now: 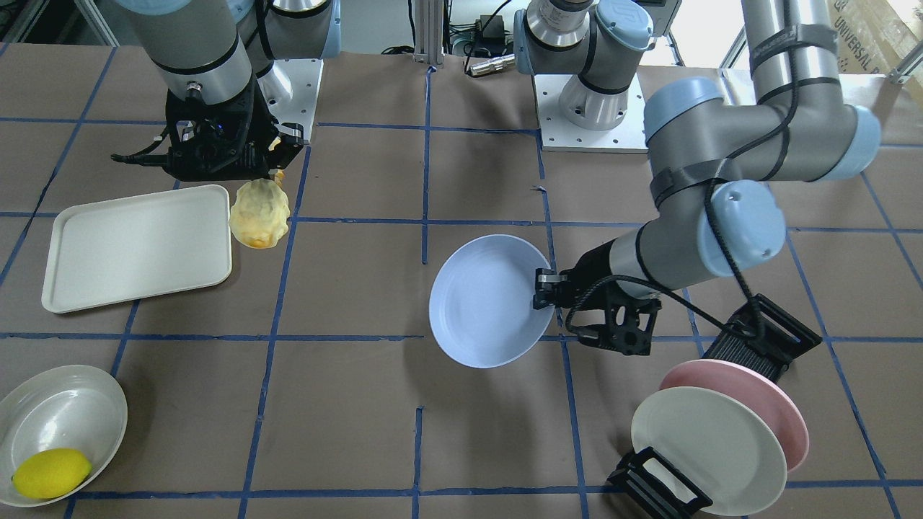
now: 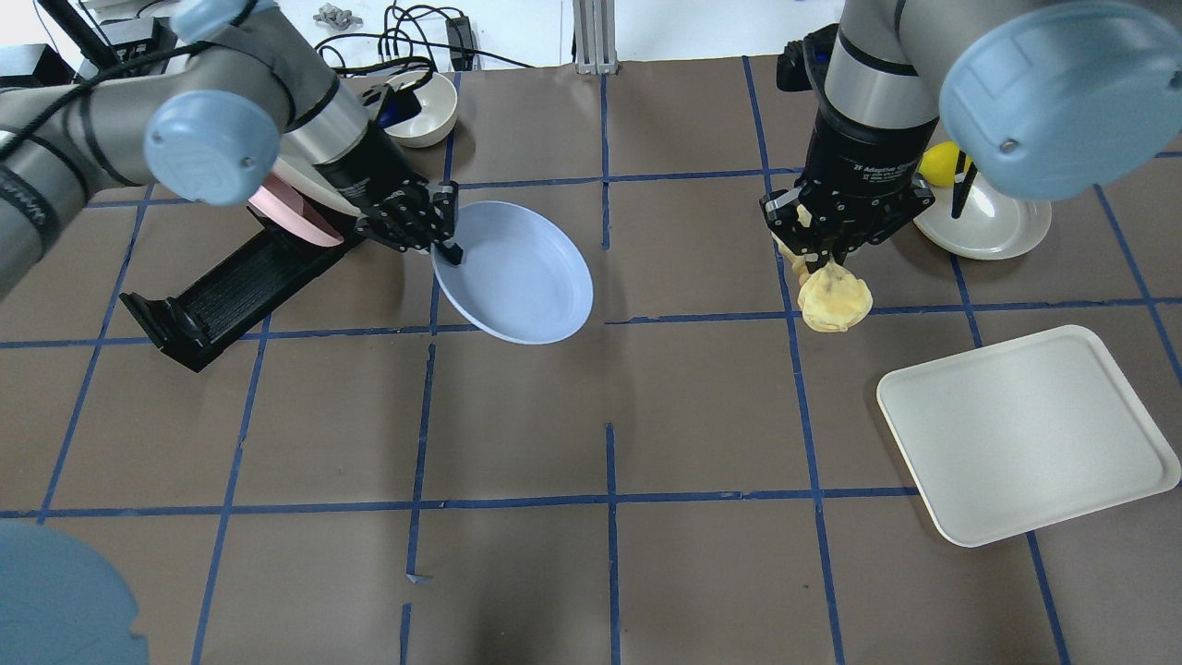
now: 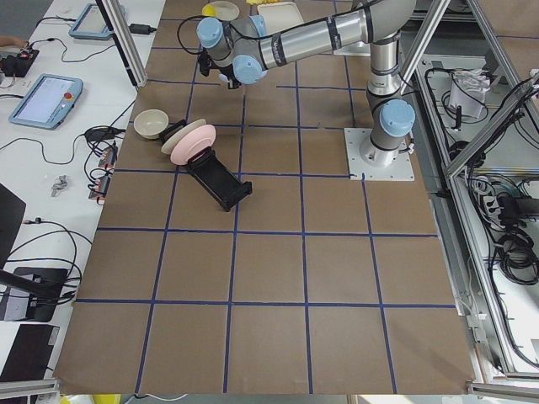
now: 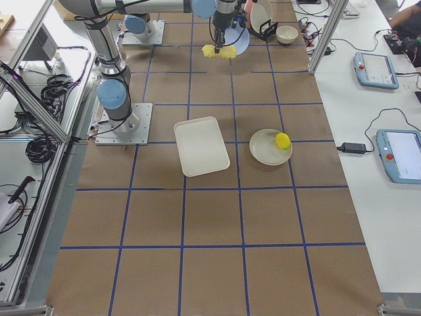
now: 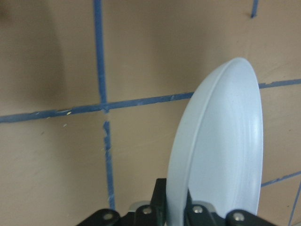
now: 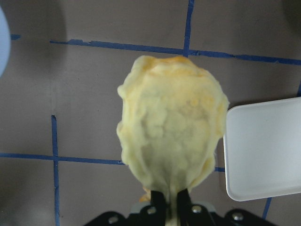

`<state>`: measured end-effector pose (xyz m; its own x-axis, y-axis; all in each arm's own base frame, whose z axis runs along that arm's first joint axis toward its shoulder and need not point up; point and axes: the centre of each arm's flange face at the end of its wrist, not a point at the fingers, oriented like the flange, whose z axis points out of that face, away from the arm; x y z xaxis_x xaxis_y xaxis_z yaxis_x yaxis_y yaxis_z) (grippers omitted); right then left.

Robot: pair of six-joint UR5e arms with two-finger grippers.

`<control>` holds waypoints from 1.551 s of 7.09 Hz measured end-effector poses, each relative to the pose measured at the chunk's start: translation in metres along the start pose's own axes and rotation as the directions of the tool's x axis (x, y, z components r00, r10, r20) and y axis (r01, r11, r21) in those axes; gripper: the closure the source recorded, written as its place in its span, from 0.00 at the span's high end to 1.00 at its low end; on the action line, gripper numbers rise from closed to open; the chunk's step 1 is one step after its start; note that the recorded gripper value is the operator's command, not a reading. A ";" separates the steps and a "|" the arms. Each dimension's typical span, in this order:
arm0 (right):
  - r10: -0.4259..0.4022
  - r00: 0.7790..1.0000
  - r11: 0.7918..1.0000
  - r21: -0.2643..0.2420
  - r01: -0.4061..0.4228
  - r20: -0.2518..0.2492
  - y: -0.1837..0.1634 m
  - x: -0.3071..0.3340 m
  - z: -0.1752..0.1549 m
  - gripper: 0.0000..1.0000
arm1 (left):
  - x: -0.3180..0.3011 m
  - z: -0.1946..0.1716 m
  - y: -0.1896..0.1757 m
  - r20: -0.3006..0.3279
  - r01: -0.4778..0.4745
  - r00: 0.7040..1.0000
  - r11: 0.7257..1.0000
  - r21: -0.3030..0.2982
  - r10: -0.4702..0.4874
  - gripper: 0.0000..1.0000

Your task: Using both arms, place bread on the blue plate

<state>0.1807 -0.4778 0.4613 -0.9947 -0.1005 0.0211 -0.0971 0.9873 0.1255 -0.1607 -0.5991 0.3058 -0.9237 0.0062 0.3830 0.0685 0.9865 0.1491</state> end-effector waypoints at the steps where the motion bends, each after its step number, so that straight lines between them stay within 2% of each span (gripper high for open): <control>1: -0.001 1.000 1.000 -0.002 0.001 0.001 0.000 0.000 0.001 0.13 | 0.015 0.024 -0.006 -0.010 0.007 1.000 1.000 0.017 -0.007 0.13; 3: -0.003 1.000 1.000 -0.011 0.003 0.004 -0.002 0.000 0.004 0.14 | 0.030 0.065 -0.007 -0.072 0.018 0.997 0.999 0.034 -0.015 0.14; 4: -0.003 1.000 1.000 -0.017 0.003 0.006 -0.003 -0.001 0.006 0.14 | 0.031 0.081 -0.008 -0.088 0.007 0.996 0.998 0.058 -0.002 0.26; 5: -0.004 1.000 1.000 -0.018 0.004 0.008 -0.003 -0.001 0.007 0.13 | 0.031 0.093 -0.011 -0.090 -0.005 0.996 0.997 0.082 0.012 0.74; 6: -0.004 1.000 1.000 -0.019 0.004 0.010 -0.005 -0.003 0.008 0.13 | 0.031 0.099 -0.013 -0.090 -0.007 0.996 0.995 0.097 0.016 0.94; 7: -0.006 1.000 1.000 -0.027 0.006 0.015 -0.013 -0.007 0.014 0.13 | 0.033 0.095 -0.014 -0.085 0.006 0.996 0.994 0.113 0.004 1.00; 8: -0.019 0.999 0.999 -0.026 0.019 0.027 -0.029 -0.018 0.025 0.14 | 0.034 0.082 -0.013 -0.069 0.023 0.998 0.991 0.134 -0.014 1.00; 11: -0.051 0.996 0.998 0.031 0.049 0.076 -0.103 -0.066 0.074 0.14 | 0.018 0.010 0.013 0.083 0.071 0.993 0.985 0.157 -0.085 1.00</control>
<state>0.2541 -0.5634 0.3741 -0.9881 -0.1414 -0.0610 -0.1468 0.9845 0.0959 -0.1797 -0.5844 0.3057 -0.9543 -0.0638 0.2920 -0.0573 0.9979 0.0308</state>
